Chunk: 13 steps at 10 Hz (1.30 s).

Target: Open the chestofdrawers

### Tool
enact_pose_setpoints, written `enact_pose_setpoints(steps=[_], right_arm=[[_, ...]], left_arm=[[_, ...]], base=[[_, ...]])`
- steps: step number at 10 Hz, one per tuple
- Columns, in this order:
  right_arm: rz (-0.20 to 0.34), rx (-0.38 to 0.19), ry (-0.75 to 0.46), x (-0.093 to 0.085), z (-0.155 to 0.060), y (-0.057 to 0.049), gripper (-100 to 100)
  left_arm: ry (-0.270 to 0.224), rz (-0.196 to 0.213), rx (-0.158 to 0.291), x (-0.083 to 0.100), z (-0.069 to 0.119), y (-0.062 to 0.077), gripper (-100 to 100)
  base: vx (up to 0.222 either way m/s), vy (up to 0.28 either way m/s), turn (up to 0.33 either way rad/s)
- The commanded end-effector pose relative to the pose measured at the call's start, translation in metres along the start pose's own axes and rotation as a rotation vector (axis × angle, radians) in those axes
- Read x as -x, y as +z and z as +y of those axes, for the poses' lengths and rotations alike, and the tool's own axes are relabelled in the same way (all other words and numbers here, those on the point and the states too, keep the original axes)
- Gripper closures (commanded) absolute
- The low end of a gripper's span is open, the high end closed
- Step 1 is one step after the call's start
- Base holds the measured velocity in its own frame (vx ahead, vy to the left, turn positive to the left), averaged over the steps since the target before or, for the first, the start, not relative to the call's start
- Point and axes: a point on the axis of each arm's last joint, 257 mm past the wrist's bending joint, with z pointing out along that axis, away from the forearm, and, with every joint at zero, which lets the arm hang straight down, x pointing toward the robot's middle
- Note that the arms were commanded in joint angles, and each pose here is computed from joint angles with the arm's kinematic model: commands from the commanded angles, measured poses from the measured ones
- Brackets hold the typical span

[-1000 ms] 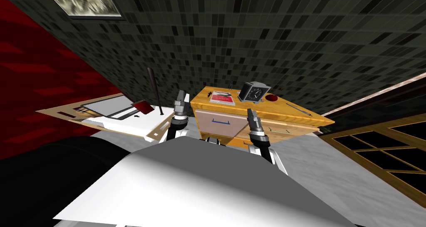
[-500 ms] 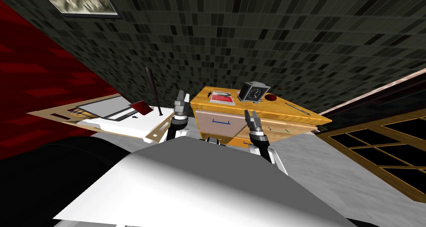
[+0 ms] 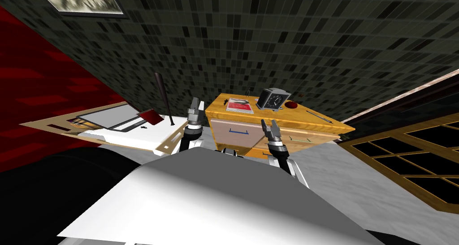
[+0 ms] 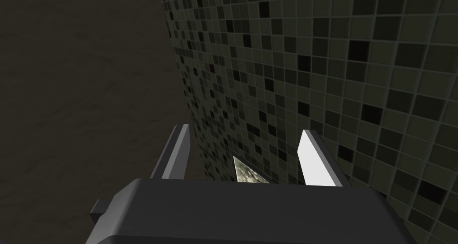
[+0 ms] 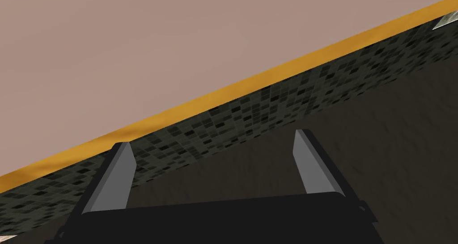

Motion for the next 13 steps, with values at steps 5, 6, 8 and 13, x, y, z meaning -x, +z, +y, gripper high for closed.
enact_pose_setpoints(steps=[5,6,8,13], right_arm=[[0.041,0.024,-0.228,-0.018,-0.006,-0.002,-100],[0.060,0.035,-0.298,-0.027,-0.008,-0.003,-100],[0.059,0.036,-0.333,-0.027,-0.008,-0.003,-100],[0.095,0.063,-0.532,-0.045,-0.015,-0.005,-100]], left_arm=[[0.000,0.000,0.000,0.000,0.000,0.000,0],[0.000,0.000,0.000,0.000,0.000,0.000,0],[0.000,0.000,0.000,0.000,0.000,0.000,0],[0.000,0.000,0.000,0.000,0.000,0.000,0]], base=[[-0.006,0.022,-0.028],[-0.007,0.032,-0.056],[-0.006,0.023,-0.026],[-0.010,0.041,-0.044]])
